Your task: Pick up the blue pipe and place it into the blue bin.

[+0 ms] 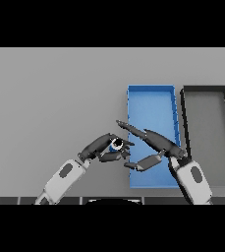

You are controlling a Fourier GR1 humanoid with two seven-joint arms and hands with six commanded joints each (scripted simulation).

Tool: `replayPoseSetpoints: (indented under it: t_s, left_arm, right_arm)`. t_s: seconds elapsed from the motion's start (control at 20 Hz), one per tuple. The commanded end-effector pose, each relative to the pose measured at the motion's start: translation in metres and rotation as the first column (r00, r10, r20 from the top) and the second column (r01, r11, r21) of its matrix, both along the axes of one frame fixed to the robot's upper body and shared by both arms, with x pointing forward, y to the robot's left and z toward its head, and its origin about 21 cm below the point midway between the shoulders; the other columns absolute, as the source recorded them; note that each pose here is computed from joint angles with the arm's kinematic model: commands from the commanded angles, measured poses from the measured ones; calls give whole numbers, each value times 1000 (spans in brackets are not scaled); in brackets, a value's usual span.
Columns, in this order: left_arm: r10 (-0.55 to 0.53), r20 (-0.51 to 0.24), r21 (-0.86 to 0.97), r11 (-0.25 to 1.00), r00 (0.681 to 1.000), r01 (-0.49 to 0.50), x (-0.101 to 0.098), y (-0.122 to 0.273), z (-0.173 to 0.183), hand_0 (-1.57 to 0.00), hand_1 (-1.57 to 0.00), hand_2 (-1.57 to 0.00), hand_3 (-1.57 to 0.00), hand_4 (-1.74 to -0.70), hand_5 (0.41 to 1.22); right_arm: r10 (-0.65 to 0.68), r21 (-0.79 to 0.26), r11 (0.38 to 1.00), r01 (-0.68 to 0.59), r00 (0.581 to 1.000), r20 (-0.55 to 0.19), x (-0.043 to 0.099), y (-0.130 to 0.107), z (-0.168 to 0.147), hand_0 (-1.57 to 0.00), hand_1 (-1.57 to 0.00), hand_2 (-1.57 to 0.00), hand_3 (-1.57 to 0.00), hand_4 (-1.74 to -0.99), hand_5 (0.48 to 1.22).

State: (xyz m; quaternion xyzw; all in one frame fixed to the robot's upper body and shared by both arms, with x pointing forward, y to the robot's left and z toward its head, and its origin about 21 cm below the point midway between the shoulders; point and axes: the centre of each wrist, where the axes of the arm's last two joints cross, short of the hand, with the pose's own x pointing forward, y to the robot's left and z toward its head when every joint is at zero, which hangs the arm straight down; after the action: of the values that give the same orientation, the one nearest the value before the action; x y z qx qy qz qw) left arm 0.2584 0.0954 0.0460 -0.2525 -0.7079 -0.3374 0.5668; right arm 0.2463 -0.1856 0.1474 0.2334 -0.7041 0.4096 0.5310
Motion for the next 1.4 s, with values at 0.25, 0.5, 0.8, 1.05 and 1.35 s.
replayPoseSetpoints:
  t_s: [0.25, 0.5, 0.8, 1.05, 1.35]
  left_arm:
    - [-32, 4, 2, 999, 999, 32, -2, 4, 1, -1571, -1571, -1571, -1538, -1741, 1221]
    - [-30, 27, 36, 999, 999, 29, 0, 7, 1, -1394, -1326, -1320, -1288, -1737, 1221]
    - [-12, 18, 139, 990, 1000, 9, 1, 5, 0, -1063, -1017, -969, -939, -1607, 1221]
    - [-13, 2, -17, 1000, 1000, 13, 2, 5, 0, -1404, -1390, -1310, -1364, -1697, 1221]
    - [-8, 12, 0, 1000, 1000, 8, 4, 9, 3, -1435, -1354, -1221, -1333, -1648, 1221]
  right_arm:
    - [93, -43, 995, -93, 996, 3, 13, 41, 10, 1, 1, 1, 1, -1222, 519]
    - [165, -58, 985, -164, 986, 1, 28, 64, 16, -181, -225, -237, -161, -1294, 509]
    - [270, -47, 961, -272, 961, -54, 34, 82, 14, -1134, -1124, -1145, -957, -1562, 666]
    - [274, -11, 962, -274, 961, -25, 35, 85, 9, -1428, -1425, -1431, -1370, -1441, 1019]
    - [264, 19, 964, -264, 965, 6, 31, 81, 7, -1533, -1533, -1534, -1518, -1480, 1168]
